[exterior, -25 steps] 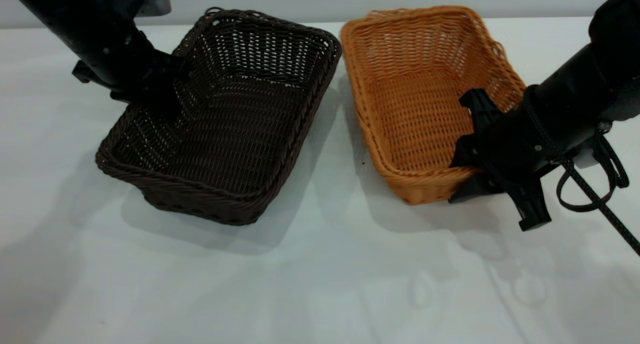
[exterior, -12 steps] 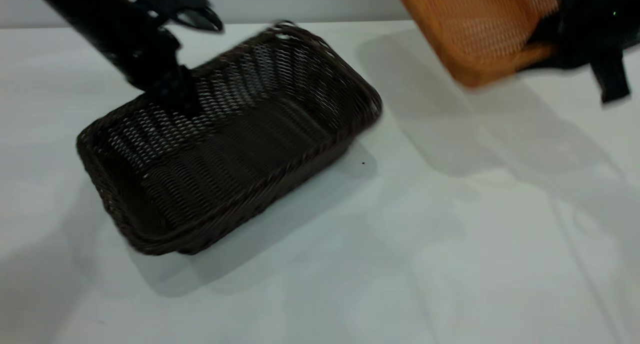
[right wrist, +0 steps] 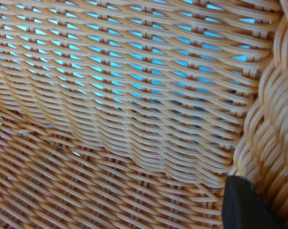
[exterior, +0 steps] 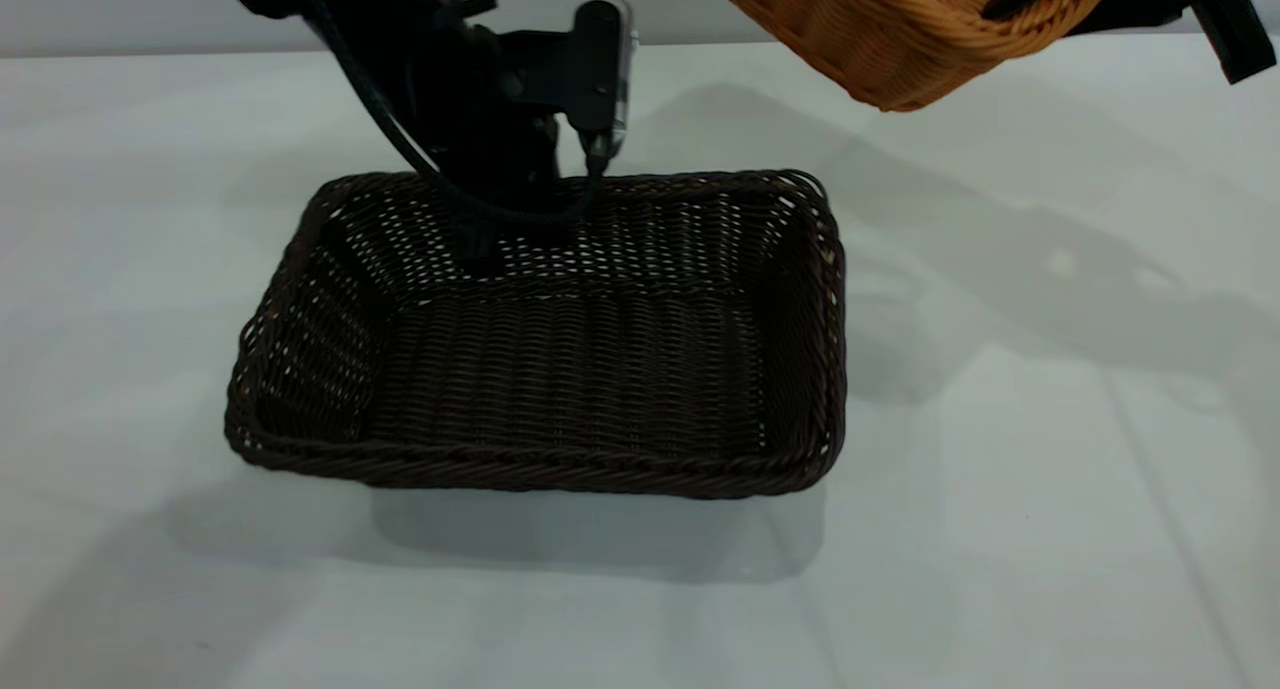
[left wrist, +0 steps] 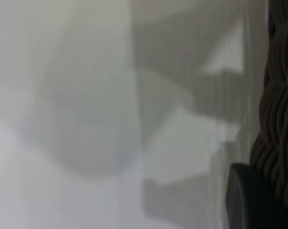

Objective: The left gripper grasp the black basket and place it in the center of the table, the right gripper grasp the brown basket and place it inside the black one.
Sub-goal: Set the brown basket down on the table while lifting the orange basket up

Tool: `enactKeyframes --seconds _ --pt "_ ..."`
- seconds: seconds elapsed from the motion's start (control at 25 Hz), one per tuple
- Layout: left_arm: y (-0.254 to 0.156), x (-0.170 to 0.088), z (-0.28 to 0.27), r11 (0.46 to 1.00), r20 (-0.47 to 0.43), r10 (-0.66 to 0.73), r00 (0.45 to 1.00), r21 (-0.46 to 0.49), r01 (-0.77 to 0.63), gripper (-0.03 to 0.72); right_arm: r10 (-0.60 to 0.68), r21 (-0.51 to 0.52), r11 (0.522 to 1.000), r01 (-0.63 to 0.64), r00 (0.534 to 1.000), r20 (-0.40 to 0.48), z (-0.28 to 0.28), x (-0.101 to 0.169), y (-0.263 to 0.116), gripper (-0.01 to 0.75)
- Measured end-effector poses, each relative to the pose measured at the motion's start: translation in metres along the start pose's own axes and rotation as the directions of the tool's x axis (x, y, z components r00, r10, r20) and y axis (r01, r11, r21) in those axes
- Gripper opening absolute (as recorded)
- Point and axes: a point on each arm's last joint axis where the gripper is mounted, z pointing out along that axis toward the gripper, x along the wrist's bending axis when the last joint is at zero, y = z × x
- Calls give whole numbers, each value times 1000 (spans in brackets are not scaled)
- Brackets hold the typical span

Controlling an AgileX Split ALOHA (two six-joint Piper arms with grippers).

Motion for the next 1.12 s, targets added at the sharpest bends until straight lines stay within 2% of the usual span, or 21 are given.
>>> enactKeyframes --seconds 0.2,0.48,0.64,0.88,1.12 --pt "3 -1 2 1000 -11 25 1000 1 -25 76 -2 1 1000 2 1000 -3 0 1 0 90" --pt "4 0 2 1000 -15 -13 1000 -12 13 96 -3 3 1000 3 1000 -5 -1 2 0 90" --pt "4 1 3 999 -28 -43 999 -20 42 184 4 -6 1000 -4 1000 -12 -3 1 3 90" --pt "9 7 -8 996 -53 -83 995 -38 81 374 80 -79 993 -85 995 -62 -23 -11 18 90" --pt "29 18 -59 992 -16 -73 997 -104 71 408 119 -130 983 -126 991 -63 -43 -27 30 90"
